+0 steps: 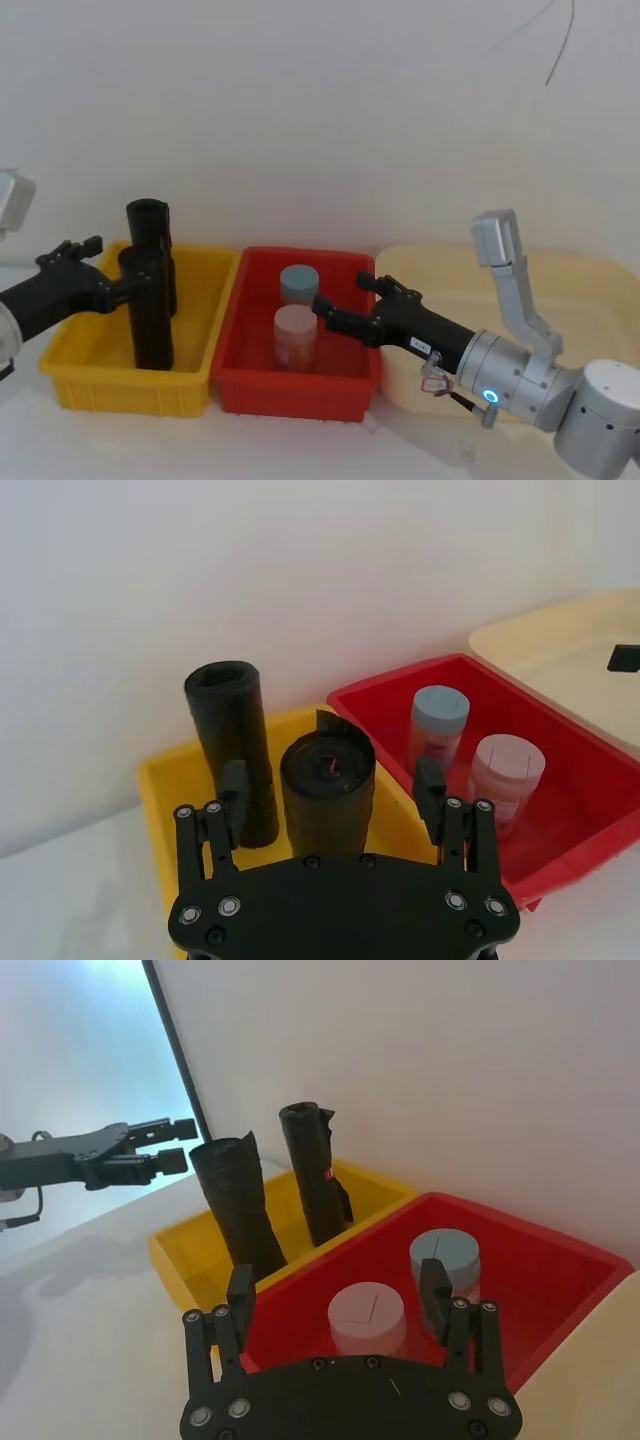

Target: Pick up the garbage bag with the one hand and transfer it to the other hand.

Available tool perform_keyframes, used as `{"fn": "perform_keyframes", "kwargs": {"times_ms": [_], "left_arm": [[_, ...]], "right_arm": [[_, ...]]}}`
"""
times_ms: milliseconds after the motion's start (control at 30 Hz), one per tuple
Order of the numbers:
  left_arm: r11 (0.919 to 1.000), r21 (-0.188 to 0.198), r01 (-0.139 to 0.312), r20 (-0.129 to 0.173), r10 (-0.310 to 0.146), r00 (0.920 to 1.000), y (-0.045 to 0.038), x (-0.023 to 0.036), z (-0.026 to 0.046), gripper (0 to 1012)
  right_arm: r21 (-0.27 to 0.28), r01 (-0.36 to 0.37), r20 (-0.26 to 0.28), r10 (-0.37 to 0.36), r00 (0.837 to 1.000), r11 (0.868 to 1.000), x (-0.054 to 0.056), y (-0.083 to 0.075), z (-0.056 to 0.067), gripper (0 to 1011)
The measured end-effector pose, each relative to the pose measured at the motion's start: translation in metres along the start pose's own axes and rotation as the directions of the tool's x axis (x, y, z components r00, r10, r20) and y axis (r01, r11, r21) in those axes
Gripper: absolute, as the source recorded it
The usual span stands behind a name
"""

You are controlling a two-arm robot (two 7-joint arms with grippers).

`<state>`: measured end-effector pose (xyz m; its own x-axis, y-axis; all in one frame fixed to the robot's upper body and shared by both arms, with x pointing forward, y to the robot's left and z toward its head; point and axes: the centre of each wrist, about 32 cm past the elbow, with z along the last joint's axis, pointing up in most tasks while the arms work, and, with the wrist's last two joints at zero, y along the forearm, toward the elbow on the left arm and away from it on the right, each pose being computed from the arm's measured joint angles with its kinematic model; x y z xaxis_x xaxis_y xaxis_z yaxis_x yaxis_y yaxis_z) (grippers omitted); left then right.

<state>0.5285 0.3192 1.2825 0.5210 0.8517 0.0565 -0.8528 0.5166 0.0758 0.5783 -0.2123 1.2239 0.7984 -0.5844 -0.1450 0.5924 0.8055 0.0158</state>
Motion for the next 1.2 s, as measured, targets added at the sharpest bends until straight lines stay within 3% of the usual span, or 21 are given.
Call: {"fn": "perform_keyframes", "kwargs": {"times_ms": [233, 667, 867, 1200], "left_arm": [[0.9997, 0.014, 0.02, 0.01, -0.02, 0.9997, -0.0146, 0.0043, -0.0034, 1001], [0.9986, 0.05, 0.016, 0.018, -0.017, 0.9997, -0.0323, 0.01, -0.0072, 1001], [0.9974, 0.069, 0.019, 0.011, -0.02, 0.9997, -0.0394, 0.012, -0.0097, 1001], [0.9946, 0.084, 0.061, -0.016, -0.059, 0.9981, -0.051, 0.013, -0.0164, 1001]], "right_arm": [[-0.001, 0.006, -0.008, -0.006, 1.0, 1.0, 0.001, -0.001, -0.002, 1001], [-0.01, 0.022, -0.026, -0.022, 0.999, 1.0, 0.005, -0.006, -0.007, 1001], [-0.014, 0.03, -0.034, -0.031, 0.999, 0.999, 0.006, -0.008, -0.01, 1001], [-0.017, 0.038, -0.045, -0.038, 0.998, 0.999, 0.007, -0.008, -0.013, 1001]]}}
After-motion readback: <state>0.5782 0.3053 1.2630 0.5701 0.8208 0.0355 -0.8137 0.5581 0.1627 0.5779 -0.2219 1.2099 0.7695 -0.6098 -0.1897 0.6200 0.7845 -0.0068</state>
